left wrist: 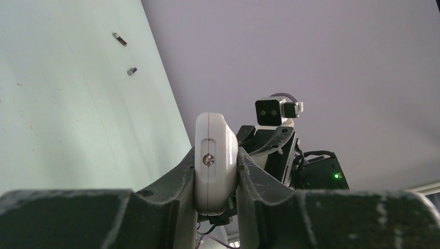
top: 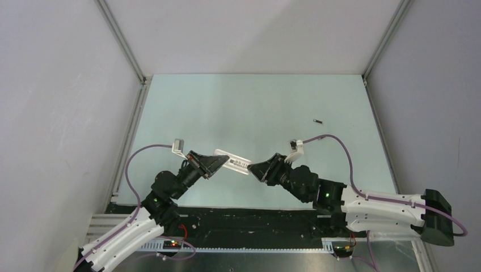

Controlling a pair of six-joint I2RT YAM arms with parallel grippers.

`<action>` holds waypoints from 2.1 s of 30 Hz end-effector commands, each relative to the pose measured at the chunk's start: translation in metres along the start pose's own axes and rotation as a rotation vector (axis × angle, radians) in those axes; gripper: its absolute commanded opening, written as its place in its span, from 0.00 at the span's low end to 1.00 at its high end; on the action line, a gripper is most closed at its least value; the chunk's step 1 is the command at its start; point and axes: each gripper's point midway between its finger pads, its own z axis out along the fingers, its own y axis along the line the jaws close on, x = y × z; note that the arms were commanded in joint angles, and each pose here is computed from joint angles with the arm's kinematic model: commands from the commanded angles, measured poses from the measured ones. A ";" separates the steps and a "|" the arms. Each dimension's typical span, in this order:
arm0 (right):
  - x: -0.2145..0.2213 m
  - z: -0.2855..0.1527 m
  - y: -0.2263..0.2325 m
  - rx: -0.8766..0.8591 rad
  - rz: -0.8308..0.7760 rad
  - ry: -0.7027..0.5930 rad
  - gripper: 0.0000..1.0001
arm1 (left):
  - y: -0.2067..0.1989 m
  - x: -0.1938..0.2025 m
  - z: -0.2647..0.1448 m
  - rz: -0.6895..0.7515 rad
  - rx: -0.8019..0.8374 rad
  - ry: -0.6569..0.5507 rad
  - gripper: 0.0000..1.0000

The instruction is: Load the batteries into the remote control

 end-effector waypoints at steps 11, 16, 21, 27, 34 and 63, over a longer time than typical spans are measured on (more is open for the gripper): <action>-0.001 0.009 0.009 -0.022 0.004 0.009 0.43 | -0.047 -0.009 -0.001 -0.002 0.148 -0.012 0.00; -0.002 0.010 0.009 -0.023 0.006 0.007 0.47 | -0.046 -0.009 -0.001 -0.004 0.144 -0.014 0.00; -0.007 0.006 0.007 -0.011 0.002 -0.009 0.47 | -0.044 -0.009 -0.001 0.000 0.142 -0.014 0.00; -0.012 0.000 -0.001 0.028 -0.006 -0.030 0.41 | -0.044 -0.010 -0.001 0.013 0.142 -0.024 0.00; -0.006 0.000 -0.005 0.042 -0.006 -0.012 0.37 | -0.044 -0.011 -0.001 0.023 0.141 -0.028 0.00; 0.020 0.012 -0.012 0.184 -0.115 0.072 0.36 | -0.046 -0.012 -0.001 0.034 0.141 -0.028 0.00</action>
